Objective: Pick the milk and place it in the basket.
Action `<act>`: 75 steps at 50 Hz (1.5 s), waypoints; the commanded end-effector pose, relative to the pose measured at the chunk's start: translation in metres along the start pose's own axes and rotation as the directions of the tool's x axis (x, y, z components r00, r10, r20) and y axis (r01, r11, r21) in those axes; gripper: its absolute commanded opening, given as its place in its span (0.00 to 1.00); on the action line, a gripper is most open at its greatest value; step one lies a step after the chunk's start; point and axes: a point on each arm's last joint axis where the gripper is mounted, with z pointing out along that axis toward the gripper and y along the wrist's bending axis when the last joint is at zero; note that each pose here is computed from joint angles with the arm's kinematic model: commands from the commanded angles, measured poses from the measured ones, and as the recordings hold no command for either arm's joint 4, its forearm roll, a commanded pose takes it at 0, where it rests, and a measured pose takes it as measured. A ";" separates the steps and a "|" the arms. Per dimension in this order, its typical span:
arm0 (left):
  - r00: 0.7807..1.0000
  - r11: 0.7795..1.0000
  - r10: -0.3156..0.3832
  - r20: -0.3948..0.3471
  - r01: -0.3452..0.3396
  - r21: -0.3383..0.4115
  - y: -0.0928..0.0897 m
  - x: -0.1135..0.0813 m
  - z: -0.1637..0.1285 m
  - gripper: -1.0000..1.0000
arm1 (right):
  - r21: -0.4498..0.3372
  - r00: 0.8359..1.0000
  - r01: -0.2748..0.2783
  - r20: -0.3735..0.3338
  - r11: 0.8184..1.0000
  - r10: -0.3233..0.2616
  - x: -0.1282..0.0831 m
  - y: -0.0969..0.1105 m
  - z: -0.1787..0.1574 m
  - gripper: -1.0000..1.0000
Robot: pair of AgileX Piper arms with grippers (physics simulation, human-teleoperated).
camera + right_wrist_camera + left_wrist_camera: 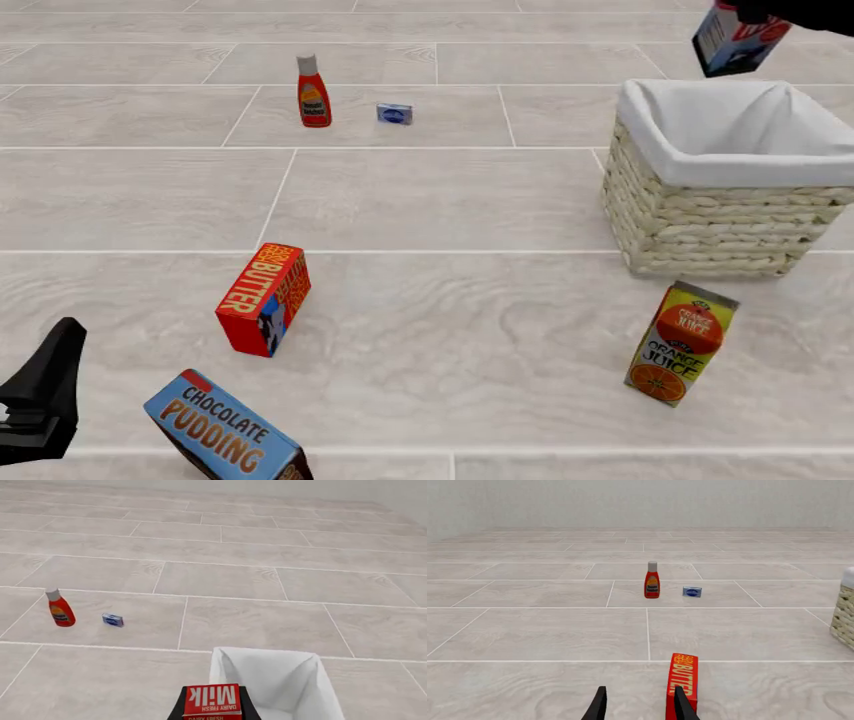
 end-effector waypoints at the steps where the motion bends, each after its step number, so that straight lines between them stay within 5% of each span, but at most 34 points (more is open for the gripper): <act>1: 1.000 1.000 0.000 0.000 0.000 0.000 0.000 0.000 0.000 1.00 | 0.068 1.000 -0.030 0.003 0.997 0.030 0.000 -0.022 0.005 0.00; 24: 1.000 1.000 0.000 0.000 0.000 0.000 0.000 0.000 0.000 1.00 | 0.131 0.998 -0.022 -0.063 0.991 0.031 0.025 -0.046 0.038 0.00; 38: 1.000 1.000 0.000 0.000 0.000 0.000 0.000 0.000 0.000 1.00 | 0.086 0.987 -0.072 -0.139 0.994 0.084 0.043 -0.030 0.071 0.00; 54: 1.000 1.000 0.000 0.000 0.000 0.000 0.000 0.000 0.000 1.00 | 0.104 0.976 -0.034 -0.210 0.994 0.055 0.044 -0.043 0.101 0.00; 75: 1.000 1.000 0.000 0.000 0.000 0.000 0.000 0.000 0.000 1.00 | 0.135 0.954 -0.013 -0.295 0.991 0.053 0.077 -0.064 0.134 0.00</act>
